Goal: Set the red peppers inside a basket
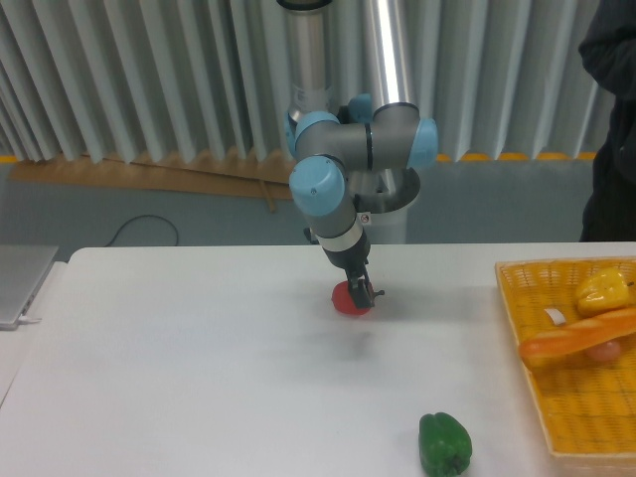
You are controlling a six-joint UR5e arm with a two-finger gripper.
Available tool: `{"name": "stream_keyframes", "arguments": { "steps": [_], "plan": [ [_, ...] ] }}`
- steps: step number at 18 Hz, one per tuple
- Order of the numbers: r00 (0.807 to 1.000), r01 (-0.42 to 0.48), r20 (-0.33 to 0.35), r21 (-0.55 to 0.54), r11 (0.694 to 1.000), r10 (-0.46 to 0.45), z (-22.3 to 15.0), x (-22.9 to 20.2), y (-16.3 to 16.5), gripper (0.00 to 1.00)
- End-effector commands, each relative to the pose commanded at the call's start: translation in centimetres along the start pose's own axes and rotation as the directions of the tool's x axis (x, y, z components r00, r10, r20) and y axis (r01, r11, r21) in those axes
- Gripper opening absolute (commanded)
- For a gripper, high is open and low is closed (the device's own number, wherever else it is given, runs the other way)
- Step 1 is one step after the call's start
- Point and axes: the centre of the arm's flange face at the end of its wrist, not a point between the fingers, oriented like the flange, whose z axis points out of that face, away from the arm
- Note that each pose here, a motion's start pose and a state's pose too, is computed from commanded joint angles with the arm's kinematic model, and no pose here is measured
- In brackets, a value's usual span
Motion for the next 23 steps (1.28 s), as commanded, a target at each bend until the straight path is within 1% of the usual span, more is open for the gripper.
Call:
{"name": "stream_keyframes", "arguments": {
  "steps": [11, 13, 16, 23],
  "plan": [
    [0.999, 0.045, -0.001, -0.004, 0.999, -0.045, 0.3, -0.4, -0.4, 1.00],
    [0.999, 0.047, -0.008, -0.005, 0.999, -0.047, 0.8, -0.7, -0.5, 1.00],
    [0.999, 0.051, 0.004, -0.006, 0.999, -0.051, 1.4, -1.1, -0.8, 1.00],
    [0.999, 0.051, 0.005, -0.026, 0.998, -0.051, 1.7, -1.3, -0.7, 1.00]
  ]
}}
